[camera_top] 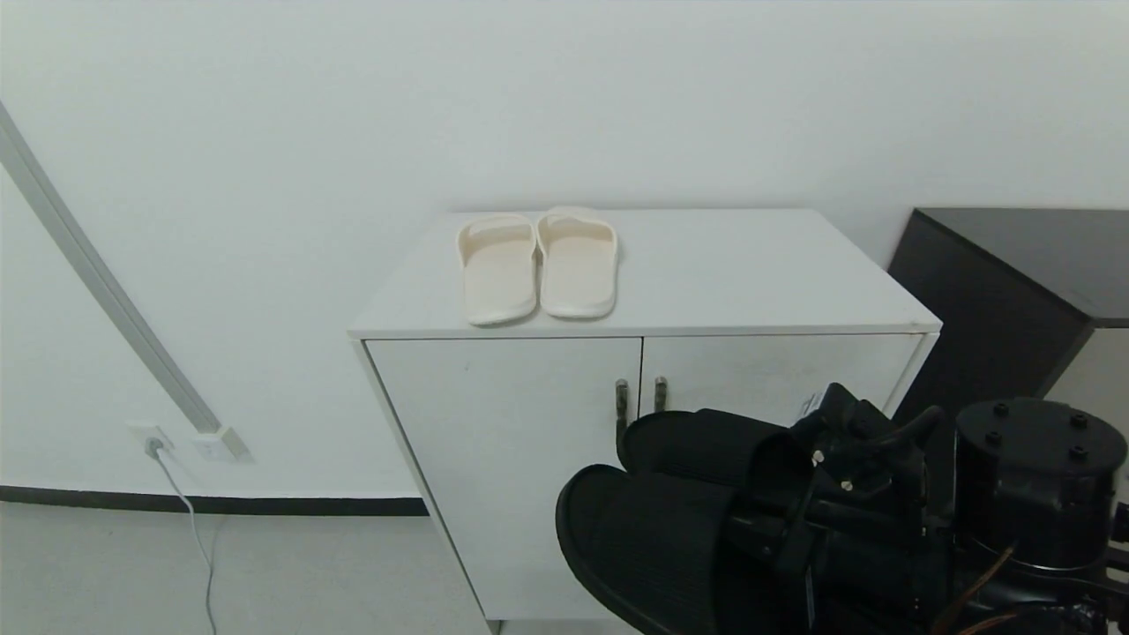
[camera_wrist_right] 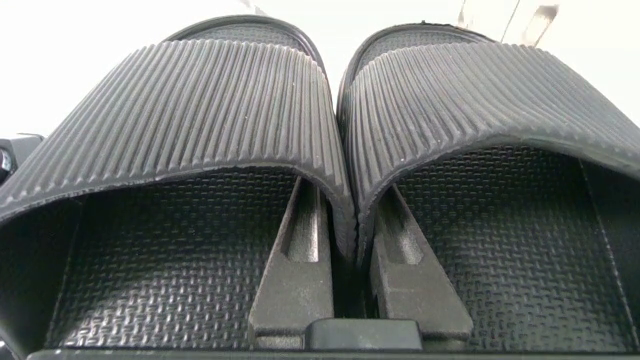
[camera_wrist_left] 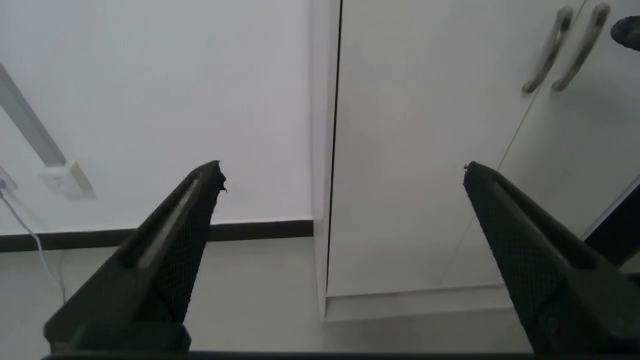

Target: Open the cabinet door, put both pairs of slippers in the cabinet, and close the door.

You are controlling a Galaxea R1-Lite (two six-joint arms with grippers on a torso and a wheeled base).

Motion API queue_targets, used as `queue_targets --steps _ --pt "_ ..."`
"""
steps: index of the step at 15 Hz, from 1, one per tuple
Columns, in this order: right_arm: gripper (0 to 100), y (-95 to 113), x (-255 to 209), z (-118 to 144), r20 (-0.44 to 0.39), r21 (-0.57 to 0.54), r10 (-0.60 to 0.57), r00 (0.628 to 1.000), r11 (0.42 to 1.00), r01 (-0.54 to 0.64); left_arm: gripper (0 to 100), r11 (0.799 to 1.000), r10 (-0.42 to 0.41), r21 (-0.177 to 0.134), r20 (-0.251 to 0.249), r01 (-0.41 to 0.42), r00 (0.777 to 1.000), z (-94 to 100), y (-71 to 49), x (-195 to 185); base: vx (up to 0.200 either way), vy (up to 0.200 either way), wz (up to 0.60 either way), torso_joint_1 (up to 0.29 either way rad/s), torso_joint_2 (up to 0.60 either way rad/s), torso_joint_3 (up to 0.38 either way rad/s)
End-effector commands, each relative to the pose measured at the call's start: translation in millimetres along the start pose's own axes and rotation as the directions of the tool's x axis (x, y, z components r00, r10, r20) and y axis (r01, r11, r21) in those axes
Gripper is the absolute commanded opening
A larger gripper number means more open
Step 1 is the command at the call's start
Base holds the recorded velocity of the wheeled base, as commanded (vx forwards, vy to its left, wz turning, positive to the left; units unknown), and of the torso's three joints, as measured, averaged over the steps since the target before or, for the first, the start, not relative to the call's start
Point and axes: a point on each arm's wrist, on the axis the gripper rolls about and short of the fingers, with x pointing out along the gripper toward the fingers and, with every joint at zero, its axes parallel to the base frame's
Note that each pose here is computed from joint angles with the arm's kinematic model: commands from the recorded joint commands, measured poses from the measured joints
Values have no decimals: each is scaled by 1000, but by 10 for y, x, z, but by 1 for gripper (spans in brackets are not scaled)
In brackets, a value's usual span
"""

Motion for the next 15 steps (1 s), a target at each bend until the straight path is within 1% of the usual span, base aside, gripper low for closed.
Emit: queue_targets --steps 1,9,15 --pt "0 9 -11 -13 -2 1 3 1000 1000 -3 100 1000 -1 0 -1 1 1000 0 0 1 0 0 0 -183 505 305" --pt "0 22 -52 -54 -15 2 11 1000 1000 -11 100 1000 -1 -6 -1 1 1000 0 0 1 0 0 0 -163 490 322" --pt "0 48 -50 -59 -17 -2 21 1000 1000 -21 100 1000 0 -6 -1 0 1000 0 0 1 0 0 0 -104 461 353"
